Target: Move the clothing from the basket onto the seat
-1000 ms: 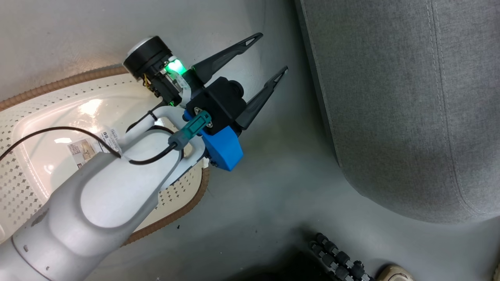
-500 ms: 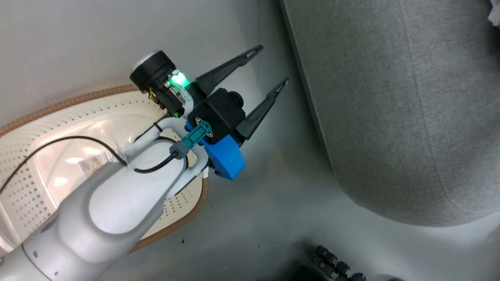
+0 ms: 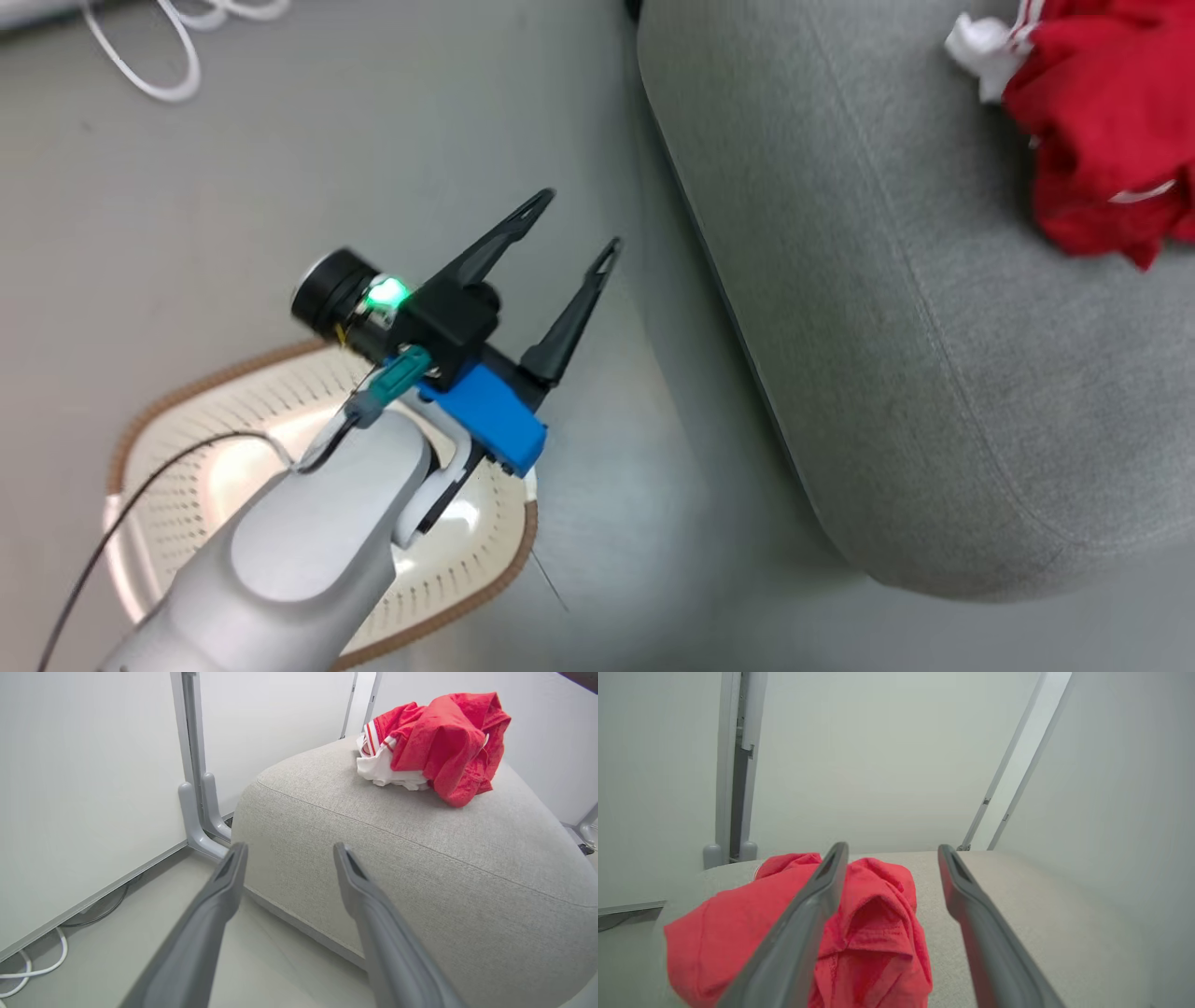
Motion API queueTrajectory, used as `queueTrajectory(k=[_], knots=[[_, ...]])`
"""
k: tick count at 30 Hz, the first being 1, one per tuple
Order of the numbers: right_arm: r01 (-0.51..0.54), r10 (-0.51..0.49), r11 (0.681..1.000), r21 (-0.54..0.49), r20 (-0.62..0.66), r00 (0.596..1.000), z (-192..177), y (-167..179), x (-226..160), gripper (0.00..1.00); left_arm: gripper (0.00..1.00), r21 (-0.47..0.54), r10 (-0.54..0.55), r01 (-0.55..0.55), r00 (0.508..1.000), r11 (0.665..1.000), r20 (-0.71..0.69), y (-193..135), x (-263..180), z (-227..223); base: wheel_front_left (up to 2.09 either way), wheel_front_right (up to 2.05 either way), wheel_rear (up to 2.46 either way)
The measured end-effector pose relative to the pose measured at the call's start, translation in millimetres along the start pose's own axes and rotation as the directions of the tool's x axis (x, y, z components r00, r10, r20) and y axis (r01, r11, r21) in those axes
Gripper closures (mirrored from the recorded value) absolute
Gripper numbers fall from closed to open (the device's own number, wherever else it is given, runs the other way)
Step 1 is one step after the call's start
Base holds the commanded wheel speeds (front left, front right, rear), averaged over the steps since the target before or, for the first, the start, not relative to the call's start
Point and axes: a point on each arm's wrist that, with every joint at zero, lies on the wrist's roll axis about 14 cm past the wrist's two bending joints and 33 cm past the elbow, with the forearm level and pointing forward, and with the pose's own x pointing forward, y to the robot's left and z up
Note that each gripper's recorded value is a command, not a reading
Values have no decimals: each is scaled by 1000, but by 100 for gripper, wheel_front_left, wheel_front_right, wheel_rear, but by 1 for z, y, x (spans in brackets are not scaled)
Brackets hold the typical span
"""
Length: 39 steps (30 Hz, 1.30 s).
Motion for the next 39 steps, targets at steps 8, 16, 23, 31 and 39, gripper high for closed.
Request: queueTrajectory(k=[8,16,23,31,39], knots=[[-169,151,981,95,169,974,59,47,-24,0,0,7,279,-281,955,960,100,39,-54,66,0,0,0],[-396,343,900,182,264,901,93,127,-48,0,0,19,534,-549,820,836,206,74,-149,114,0,0,0],[-527,446,817,234,323,835,116,175,-76,0,0,4,679,-703,689,712,255,82,-227,131,0,0,0],[-587,519,749,307,278,808,102,205,-111,0,0,-21,755,-777,604,629,254,69,-281,124,0,0,0],[-581,548,729,361,201,812,76,209,-139,0,0,-47,787,-802,571,596,235,59,-305,112,0,0,0]])
